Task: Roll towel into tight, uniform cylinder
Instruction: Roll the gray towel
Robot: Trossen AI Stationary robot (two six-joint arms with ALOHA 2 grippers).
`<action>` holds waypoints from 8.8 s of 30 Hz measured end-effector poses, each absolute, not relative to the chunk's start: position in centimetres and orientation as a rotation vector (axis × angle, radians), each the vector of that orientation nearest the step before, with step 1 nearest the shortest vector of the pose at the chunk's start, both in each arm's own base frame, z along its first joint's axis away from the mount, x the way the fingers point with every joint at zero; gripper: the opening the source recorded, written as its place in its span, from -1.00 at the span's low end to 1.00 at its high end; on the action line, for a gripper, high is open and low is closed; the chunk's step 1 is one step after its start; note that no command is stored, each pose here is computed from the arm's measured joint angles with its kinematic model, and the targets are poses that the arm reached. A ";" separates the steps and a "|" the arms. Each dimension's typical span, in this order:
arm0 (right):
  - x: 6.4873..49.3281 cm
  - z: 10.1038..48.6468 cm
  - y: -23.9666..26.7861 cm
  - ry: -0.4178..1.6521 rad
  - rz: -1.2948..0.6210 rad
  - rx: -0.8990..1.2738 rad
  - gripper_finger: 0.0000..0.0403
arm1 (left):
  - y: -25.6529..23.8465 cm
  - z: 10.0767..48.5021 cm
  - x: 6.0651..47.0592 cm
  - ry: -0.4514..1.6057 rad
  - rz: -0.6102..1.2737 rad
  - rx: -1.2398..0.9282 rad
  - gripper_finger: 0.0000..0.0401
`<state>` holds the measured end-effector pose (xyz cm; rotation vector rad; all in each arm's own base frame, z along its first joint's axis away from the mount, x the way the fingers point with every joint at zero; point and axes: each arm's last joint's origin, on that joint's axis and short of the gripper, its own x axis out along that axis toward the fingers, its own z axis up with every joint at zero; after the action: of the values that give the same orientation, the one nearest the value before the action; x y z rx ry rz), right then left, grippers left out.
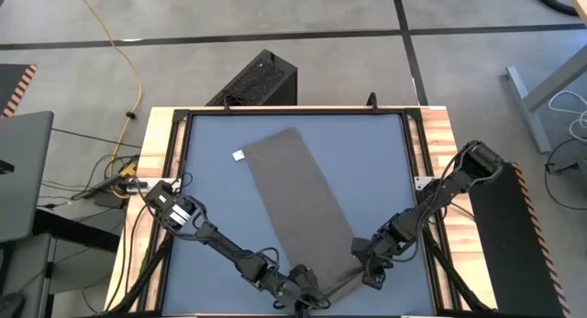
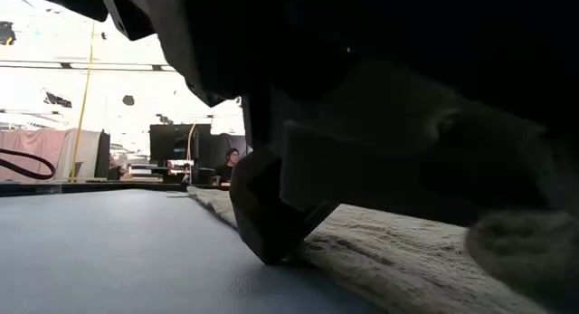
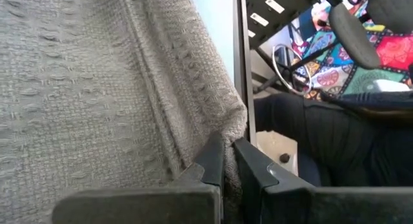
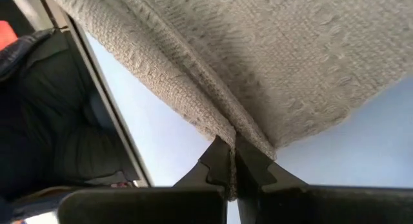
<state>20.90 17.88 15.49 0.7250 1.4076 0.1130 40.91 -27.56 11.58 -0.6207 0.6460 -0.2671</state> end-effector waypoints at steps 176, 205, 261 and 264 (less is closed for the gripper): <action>21.3 14.8 17.8 1.439 0.311 0.596 -0.88 | -25.8 20.3 45.8 0.622 -0.366 -0.490 -0.34; 21.5 14.8 17.4 1.473 0.262 0.658 -0.87 | -27.4 16.0 47.2 0.607 0.007 -0.254 -0.34; 20.8 15.8 16.4 1.545 0.322 0.634 -0.31 | -25.9 10.4 45.7 0.823 -0.008 -0.715 -1.00; 20.1 17.3 15.7 1.490 0.292 0.603 -0.28 | -25.7 10.3 45.7 0.830 -0.001 -0.720 -1.00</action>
<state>20.10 15.70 17.29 0.6026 1.4900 0.2921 45.69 -25.75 10.32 -0.7198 0.8305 -0.0009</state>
